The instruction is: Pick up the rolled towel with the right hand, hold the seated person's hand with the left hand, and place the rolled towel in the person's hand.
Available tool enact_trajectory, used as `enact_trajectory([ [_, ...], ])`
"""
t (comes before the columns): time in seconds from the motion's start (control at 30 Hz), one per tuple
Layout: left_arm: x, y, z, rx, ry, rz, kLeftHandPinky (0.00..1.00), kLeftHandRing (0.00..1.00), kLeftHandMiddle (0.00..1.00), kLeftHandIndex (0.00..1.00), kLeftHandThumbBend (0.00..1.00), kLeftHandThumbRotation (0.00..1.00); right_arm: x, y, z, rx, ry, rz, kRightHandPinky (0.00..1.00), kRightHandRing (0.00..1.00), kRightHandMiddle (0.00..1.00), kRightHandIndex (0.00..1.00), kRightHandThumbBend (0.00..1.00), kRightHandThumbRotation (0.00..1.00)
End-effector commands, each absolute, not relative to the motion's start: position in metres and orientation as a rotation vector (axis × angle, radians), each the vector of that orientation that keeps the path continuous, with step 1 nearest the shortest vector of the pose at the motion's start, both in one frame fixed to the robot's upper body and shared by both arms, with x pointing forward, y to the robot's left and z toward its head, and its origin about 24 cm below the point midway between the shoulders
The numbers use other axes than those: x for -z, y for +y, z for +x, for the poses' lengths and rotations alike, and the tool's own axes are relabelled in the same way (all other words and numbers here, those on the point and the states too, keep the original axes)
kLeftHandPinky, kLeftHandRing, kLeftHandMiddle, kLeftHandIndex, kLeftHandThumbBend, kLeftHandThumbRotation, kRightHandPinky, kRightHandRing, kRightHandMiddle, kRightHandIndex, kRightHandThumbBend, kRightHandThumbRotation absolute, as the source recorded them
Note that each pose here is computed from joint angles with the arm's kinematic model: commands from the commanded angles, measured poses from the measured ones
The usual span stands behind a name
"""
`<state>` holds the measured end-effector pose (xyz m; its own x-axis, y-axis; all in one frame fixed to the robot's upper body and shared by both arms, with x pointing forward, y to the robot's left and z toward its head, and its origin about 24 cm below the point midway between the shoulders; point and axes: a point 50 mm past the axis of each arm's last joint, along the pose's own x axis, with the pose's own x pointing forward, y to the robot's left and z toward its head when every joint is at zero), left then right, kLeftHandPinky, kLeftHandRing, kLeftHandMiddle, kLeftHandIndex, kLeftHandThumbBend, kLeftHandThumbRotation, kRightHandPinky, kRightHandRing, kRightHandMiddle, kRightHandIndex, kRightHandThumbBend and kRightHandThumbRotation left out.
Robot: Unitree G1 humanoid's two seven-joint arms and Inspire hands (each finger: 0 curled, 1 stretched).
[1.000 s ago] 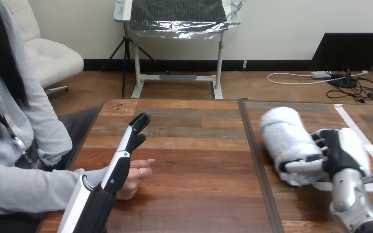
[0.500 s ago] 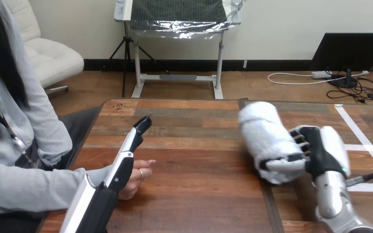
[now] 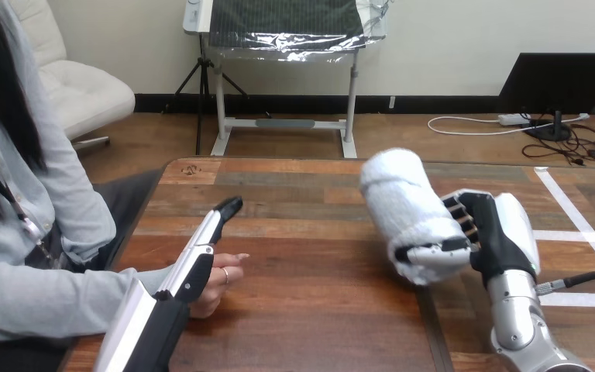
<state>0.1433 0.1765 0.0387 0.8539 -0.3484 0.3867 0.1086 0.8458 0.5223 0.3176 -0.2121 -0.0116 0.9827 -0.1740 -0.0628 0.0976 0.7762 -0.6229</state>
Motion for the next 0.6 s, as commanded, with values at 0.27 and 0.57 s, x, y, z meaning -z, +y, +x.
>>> enact_trajectory([
  [0.27,-0.043,0.182,0.156,0.229,-0.486,0.575,0.92,0.98,1.0,0.98,1.0,0.39,-0.028,-0.198,0.336,0.207,-0.146,-0.554,0.34,0.39,0.45,0.49,0.85,0.0],
  [0.57,-0.045,0.19,0.158,0.233,-0.45,0.658,0.91,0.97,1.0,0.99,1.0,0.38,-0.03,-0.192,0.333,0.201,-0.208,-0.516,0.34,0.38,0.44,0.48,0.85,0.0],
])
